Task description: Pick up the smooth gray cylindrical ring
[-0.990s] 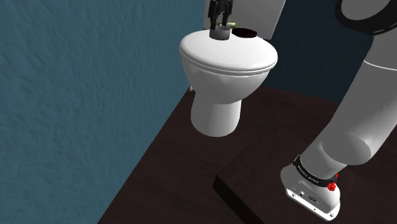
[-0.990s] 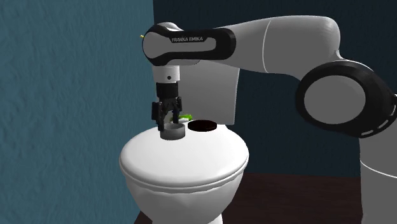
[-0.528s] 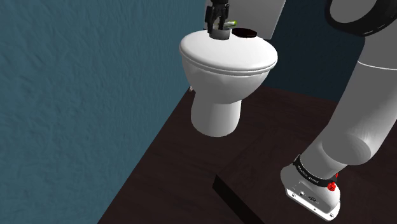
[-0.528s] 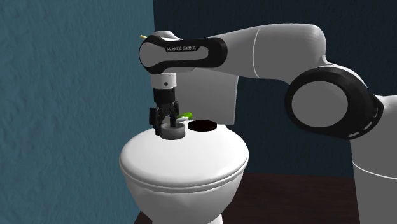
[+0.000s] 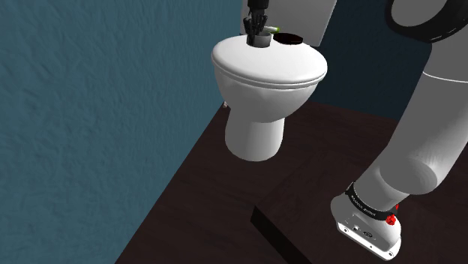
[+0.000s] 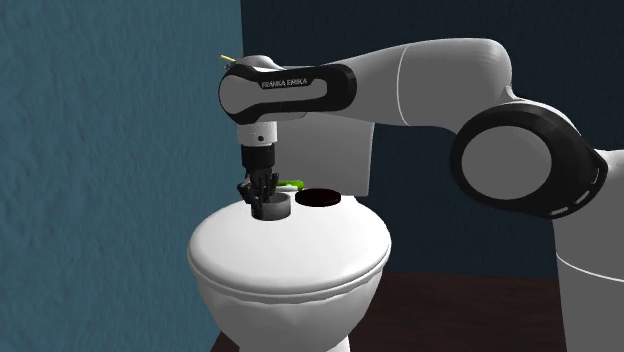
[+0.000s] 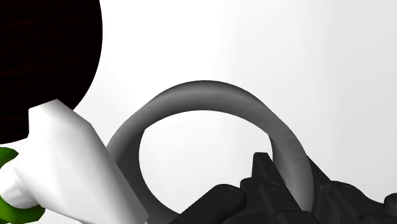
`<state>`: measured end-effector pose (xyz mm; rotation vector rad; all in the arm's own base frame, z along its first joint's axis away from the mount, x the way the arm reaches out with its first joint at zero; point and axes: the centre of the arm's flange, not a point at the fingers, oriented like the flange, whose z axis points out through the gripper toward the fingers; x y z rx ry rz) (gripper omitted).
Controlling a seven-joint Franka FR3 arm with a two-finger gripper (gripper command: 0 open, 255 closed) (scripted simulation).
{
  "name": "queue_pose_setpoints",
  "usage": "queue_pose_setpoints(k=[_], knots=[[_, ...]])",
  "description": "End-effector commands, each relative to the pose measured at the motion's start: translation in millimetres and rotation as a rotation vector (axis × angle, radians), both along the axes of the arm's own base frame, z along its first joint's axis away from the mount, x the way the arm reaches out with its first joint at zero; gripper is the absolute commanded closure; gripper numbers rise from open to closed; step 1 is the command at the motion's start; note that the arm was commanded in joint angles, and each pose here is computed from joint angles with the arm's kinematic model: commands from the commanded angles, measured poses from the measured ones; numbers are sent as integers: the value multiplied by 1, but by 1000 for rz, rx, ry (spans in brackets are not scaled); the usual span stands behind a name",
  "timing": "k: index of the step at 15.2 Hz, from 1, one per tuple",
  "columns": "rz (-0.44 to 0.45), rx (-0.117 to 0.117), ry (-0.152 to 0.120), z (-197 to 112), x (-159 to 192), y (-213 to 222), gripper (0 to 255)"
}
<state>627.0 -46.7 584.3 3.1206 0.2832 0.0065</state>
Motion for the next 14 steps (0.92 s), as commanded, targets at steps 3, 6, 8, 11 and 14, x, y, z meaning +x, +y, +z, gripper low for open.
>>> queue_pose_setpoints(k=[3,6,8,11,14], knots=[[0,0,1,0,0,0,255],[0,0,0,5,0,-1,255],[0,0,0,16,0,-1,255],[0,0,0,31,0,-1,255],[0,0,0,47,0,-1,255]])
